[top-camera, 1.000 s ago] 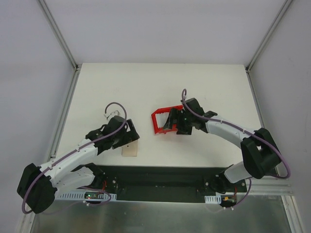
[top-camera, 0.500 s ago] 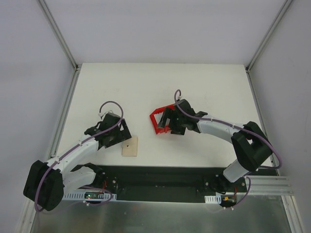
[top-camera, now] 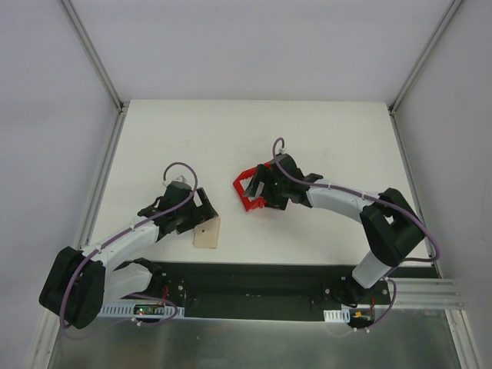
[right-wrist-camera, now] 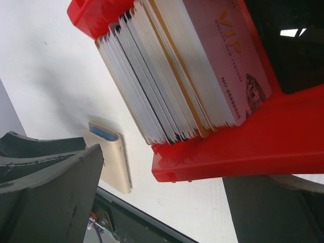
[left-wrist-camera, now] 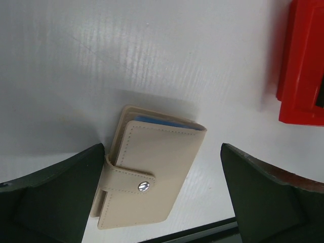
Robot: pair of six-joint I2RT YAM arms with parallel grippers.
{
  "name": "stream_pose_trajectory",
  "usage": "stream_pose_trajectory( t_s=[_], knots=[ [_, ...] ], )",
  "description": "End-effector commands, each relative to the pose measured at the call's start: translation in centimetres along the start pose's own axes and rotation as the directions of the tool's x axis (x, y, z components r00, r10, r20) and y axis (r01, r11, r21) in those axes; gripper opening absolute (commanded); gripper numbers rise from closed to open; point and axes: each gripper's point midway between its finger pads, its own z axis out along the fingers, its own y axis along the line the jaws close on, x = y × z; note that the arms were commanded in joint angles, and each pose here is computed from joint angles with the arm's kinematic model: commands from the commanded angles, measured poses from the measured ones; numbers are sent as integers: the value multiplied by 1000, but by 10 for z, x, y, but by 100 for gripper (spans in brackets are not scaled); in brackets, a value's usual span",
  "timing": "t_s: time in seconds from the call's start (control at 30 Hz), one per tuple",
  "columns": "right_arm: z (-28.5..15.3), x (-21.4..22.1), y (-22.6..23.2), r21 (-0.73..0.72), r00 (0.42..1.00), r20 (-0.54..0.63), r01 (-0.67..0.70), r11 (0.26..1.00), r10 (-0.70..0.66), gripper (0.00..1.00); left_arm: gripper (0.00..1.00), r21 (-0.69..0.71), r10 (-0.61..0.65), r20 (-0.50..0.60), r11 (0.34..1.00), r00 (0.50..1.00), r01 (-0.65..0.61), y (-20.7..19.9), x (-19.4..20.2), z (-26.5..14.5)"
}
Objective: Put the credit cards into the card holder
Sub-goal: Pick up the card holder from the corner of the board.
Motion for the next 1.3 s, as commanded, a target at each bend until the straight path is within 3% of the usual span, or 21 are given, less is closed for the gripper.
stream_pose_trajectory(
  t_s=[0.0,0.27,0.43,0.6,0.7,0.9,1.13,1.27],
  knots=[
    [-1,1,26,-68,998,44,-47,997,50,96,99,-40,-58,-109,998,992,54,17,32,7],
    [3,7,40,-108,998,47,-47,993,52,96,99,-21,-69,-114,998,991,67,11,37,6],
    [-19,14,32,-68,992,65,117,991,-113,96,96,-3,-54,-136,999,989,54,4,53,3],
    [-41,49,-3,-20,980,10,198,980,-198,99,84,23,-40,-149,999,988,44,-3,69,-2],
    [-50,71,-19,-22,984,-26,175,984,-176,91,66,31,-63,-146,997,987,68,-4,74,-4],
    [-53,116,-10,-143,978,-141,135,980,-156,71,64,68,-78,-159,994,984,90,-13,85,-11],
    [-32,138,4,-162,971,-174,133,978,-161,68,54,76,-73,-184,993,980,89,-16,98,-13],
    [-19,148,0,-118,965,-212,134,984,-156,63,42,84,-80,-195,992,977,98,-18,101,-14]
  ],
)
